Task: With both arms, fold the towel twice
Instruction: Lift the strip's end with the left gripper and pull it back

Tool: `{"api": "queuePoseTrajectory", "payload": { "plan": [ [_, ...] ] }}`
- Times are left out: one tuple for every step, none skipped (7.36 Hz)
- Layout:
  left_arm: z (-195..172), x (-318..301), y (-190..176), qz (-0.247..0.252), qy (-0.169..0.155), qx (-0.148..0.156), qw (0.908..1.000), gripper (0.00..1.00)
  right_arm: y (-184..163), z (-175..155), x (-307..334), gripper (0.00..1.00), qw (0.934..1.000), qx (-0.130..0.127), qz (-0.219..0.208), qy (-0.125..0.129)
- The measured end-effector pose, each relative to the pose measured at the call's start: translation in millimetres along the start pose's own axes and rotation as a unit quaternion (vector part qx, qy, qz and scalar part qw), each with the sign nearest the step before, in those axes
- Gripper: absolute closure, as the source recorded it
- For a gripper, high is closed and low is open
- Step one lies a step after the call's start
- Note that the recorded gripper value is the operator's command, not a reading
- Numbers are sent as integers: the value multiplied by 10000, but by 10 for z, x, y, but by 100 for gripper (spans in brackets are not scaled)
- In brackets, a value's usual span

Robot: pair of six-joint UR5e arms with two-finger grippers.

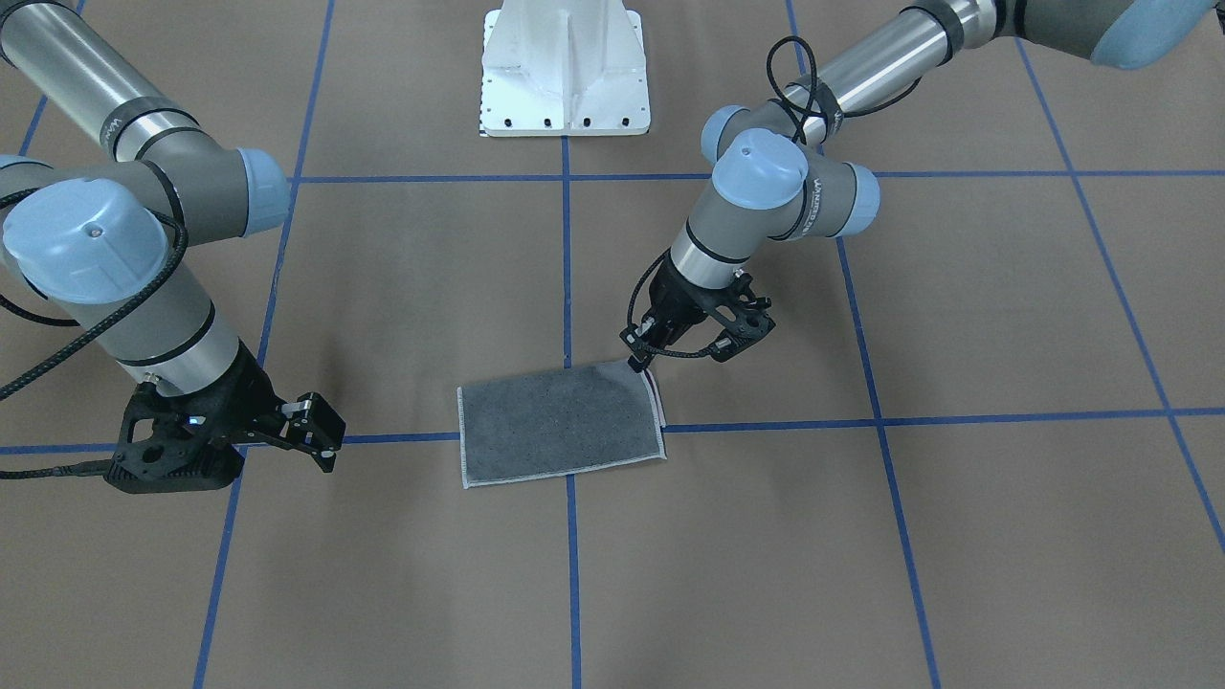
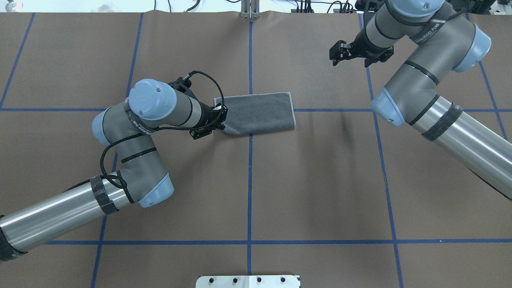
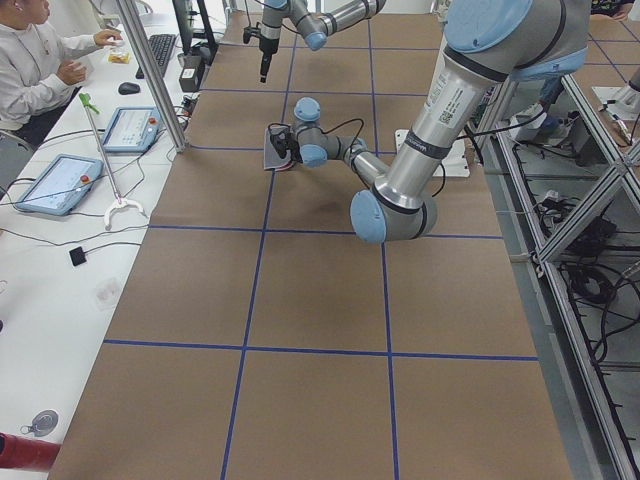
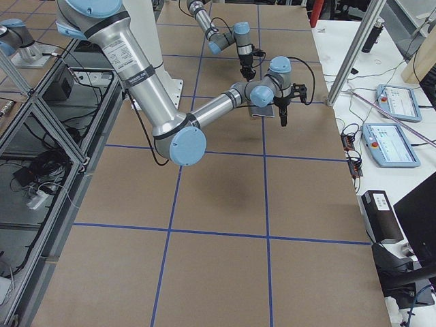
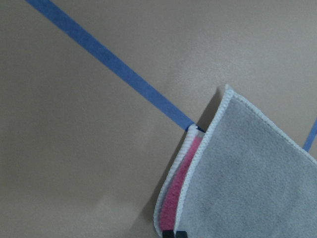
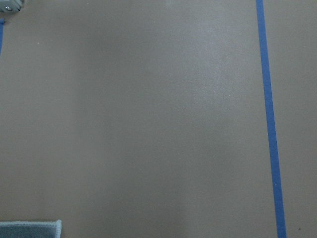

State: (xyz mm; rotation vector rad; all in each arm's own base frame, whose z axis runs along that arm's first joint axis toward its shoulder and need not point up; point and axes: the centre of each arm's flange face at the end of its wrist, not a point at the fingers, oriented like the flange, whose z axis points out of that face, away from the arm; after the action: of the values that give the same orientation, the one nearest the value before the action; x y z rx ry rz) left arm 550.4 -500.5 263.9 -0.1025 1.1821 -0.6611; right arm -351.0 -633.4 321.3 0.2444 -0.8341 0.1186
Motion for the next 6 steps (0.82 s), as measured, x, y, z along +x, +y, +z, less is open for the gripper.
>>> {"api": "queuePoseTrajectory", "payload": {
  "plan": [
    [-25, 105, 38, 63, 88, 56, 9999, 100, 1, 0, 2, 1, 10000, 0, 0, 1],
    [-51, 214, 84, 191, 173, 102, 9996, 100, 2, 3, 6, 1, 10000, -2, 2, 3],
    [-79, 322, 132, 340, 248, 118, 9990, 100, 1, 3, 12, 1, 10000, -2, 6, 7],
    [-116, 457, 185, 460, 338, 135, 9983, 100, -4, 2, 24, 1, 10000, -3, 14, 13],
    [-136, 567, 244, 547, 408, 168, 9975, 100, -20, -8, 46, 1, 10000, -1, 29, 16],
    [-135, 627, 296, 606, 444, 188, 9970, 100, -48, -30, 77, 1, 10000, 3, 47, 10]
  ]
}}
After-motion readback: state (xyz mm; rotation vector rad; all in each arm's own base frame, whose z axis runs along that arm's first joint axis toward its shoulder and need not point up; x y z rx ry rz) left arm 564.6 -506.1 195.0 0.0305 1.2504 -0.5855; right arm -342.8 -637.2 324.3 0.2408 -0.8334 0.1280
